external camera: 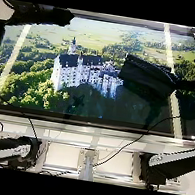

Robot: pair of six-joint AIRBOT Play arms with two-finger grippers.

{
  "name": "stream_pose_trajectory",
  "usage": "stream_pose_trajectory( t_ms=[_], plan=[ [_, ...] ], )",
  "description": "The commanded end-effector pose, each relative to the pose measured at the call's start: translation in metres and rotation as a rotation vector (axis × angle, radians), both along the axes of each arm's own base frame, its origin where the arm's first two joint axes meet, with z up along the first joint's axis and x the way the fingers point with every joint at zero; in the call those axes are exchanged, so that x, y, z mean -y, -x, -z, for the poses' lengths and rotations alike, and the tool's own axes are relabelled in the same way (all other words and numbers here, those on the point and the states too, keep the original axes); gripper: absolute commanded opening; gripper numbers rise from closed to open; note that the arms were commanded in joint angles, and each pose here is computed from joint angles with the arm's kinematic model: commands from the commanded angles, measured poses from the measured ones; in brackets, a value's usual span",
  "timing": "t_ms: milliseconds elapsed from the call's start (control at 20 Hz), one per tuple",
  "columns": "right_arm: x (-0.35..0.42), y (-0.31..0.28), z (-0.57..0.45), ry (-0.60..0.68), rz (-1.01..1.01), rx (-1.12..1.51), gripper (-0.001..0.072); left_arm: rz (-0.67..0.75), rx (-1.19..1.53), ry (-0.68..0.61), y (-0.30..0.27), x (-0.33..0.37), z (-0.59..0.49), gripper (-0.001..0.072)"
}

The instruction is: Fold the clothes and pants, and hang the long-sleeved shirts on hangers.

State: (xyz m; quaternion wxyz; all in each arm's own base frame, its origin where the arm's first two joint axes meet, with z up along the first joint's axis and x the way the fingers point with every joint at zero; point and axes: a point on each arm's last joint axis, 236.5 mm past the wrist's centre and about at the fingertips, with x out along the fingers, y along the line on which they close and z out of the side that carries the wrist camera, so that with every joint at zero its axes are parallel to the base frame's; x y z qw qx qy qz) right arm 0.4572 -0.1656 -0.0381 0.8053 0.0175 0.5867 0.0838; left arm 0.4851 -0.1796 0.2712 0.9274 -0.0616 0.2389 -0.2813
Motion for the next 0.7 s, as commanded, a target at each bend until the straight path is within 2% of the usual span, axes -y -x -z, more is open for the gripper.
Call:
stream_pose_trajectory(
  t_ms=[0,200,350,500,650],
  plan=[
    [0.009,-0.057,-0.007,0.131,0.113,0.175,0.0667,0.001,0.001,0.002,0.000,0.000,-0.001,0.0091],
    [0.021,-0.063,0.017,0.145,0.240,0.140,0.0622,0.003,0.000,0.010,0.001,0.002,-0.002,0.0091],
    [0.035,-0.056,0.032,0.069,0.382,0.095,0.0632,0.003,0.000,0.010,0.001,0.001,-0.001,0.0091],
    [0.041,-0.053,0.030,-0.033,0.439,0.073,0.0631,0.003,0.000,0.010,0.001,0.002,-0.002,0.0091],
    [0.050,-0.042,0.041,-0.078,0.468,0.018,0.0622,0.004,-0.001,0.010,0.001,0.002,-0.002,0.0091]
  ],
)
